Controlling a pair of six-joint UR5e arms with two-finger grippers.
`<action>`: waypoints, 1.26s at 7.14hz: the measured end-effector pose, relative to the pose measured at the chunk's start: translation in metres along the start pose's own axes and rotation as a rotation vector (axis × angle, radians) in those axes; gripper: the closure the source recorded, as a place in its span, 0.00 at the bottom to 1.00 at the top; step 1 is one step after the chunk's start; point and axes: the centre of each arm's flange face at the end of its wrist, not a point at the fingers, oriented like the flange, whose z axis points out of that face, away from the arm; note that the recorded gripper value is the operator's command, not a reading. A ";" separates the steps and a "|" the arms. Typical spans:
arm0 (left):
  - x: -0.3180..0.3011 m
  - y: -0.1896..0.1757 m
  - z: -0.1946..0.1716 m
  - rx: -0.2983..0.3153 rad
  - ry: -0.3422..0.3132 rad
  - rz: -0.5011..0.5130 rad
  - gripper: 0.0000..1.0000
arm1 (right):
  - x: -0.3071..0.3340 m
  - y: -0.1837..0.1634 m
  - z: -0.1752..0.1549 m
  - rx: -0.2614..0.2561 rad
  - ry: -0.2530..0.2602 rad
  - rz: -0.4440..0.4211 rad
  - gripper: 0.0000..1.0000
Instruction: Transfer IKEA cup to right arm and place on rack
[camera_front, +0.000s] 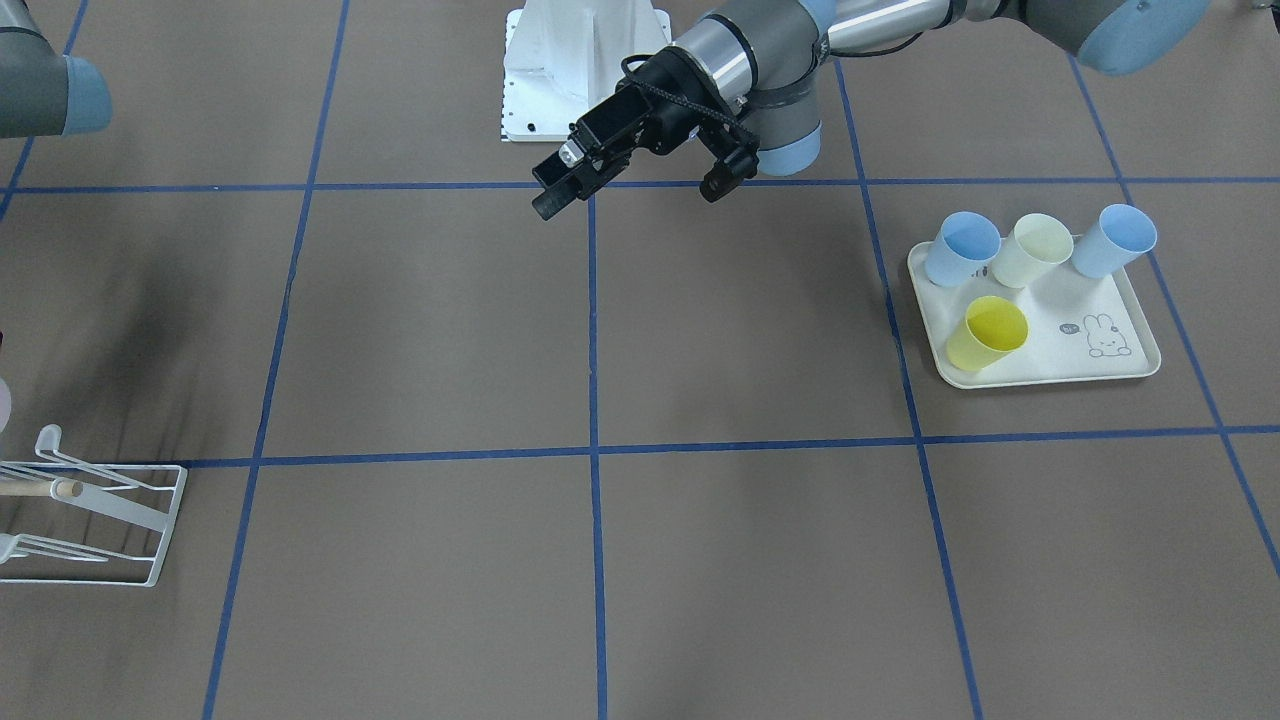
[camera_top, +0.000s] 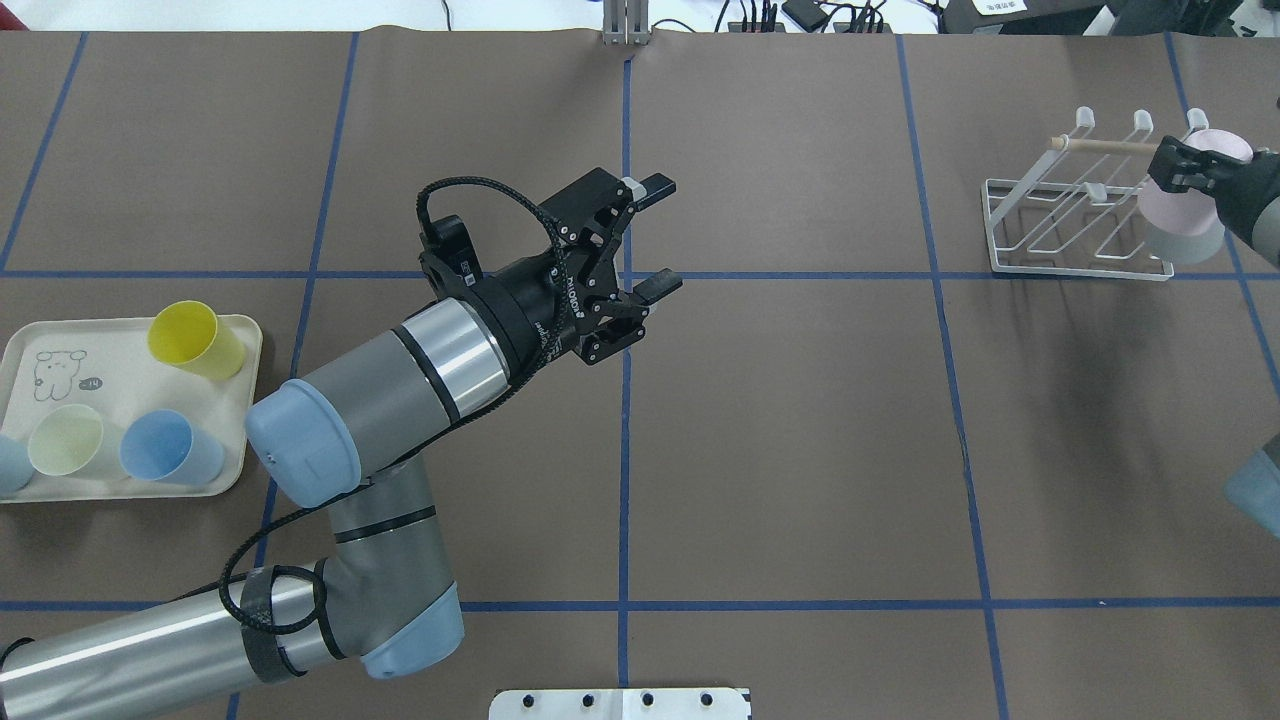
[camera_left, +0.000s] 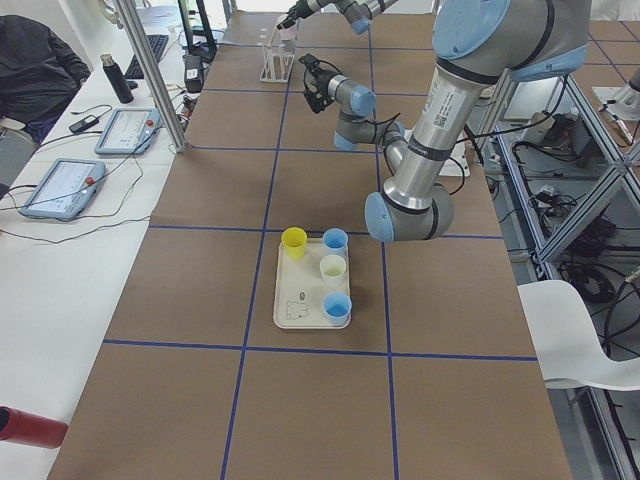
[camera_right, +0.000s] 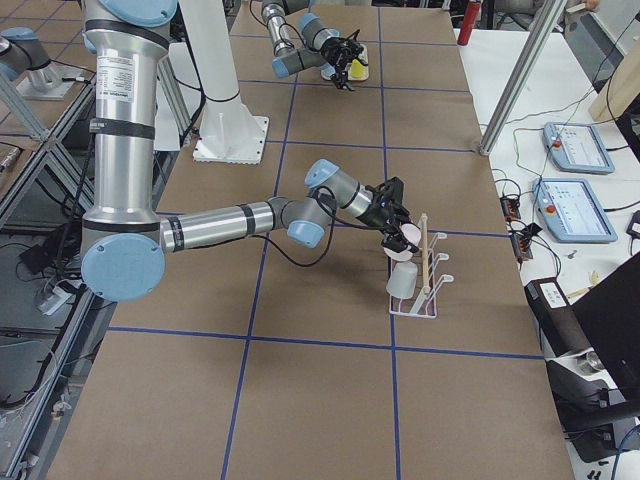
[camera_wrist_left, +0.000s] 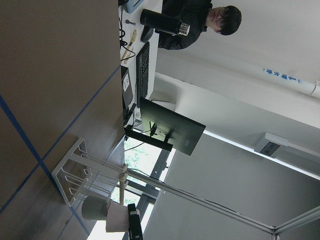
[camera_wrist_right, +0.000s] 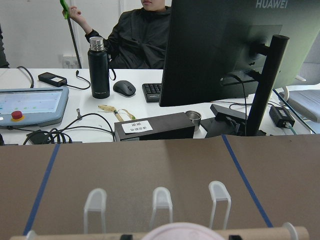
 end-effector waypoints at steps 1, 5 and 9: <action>-0.002 -0.001 0.000 0.001 -0.003 0.000 0.00 | -0.010 0.002 0.002 0.001 -0.005 -0.007 1.00; -0.003 0.000 -0.001 0.001 -0.004 -0.001 0.00 | -0.033 -0.004 0.004 0.016 -0.006 -0.035 1.00; -0.006 0.000 0.000 0.003 -0.009 -0.002 0.00 | -0.023 0.001 0.006 0.008 0.012 -0.054 1.00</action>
